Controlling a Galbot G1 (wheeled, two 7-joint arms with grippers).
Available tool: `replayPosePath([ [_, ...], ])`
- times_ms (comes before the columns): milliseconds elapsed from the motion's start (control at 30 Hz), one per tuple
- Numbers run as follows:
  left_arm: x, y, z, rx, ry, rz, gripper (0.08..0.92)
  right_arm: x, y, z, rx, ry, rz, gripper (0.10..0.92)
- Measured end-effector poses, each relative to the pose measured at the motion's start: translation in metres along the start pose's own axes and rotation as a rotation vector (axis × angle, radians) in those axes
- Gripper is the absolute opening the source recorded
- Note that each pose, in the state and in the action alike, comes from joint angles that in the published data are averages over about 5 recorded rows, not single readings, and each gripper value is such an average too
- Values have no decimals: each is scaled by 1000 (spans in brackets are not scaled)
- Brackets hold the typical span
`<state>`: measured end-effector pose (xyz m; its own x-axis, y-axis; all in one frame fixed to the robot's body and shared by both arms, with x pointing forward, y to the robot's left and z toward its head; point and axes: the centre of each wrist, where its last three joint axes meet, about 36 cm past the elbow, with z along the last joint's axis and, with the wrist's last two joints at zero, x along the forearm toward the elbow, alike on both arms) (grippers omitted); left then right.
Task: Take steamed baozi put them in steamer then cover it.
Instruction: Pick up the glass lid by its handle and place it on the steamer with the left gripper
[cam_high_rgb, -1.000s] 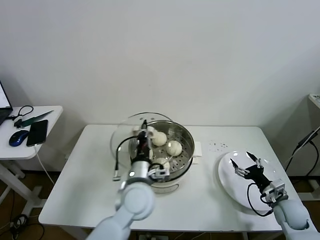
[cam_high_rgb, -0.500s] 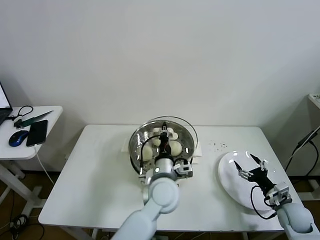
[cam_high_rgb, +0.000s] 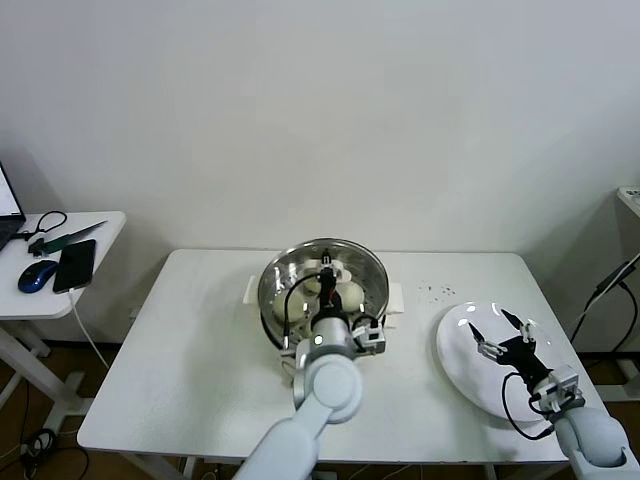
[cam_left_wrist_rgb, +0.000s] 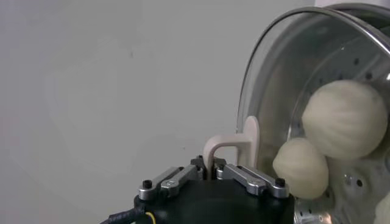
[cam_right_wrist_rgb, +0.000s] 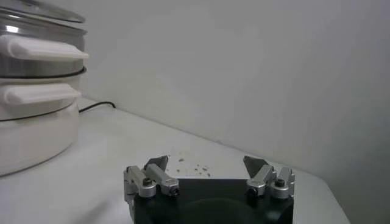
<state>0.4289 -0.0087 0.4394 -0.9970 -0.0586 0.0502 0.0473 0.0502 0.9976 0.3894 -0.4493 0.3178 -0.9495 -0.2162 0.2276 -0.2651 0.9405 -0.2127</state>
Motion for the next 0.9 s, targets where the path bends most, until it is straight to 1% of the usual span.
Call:
replayPosePath([
  [200, -3, -3, 0, -14, 8, 0, 159, 1, 0, 1, 0, 1, 1, 823],
  [700, -3, -11, -3, -34, 11, 10, 159, 3, -2, 4, -1, 3, 4, 823],
  [900, -5, -13, -3, -39, 14, 4, 159, 4, -3, 6, -1, 4, 5, 823],
])
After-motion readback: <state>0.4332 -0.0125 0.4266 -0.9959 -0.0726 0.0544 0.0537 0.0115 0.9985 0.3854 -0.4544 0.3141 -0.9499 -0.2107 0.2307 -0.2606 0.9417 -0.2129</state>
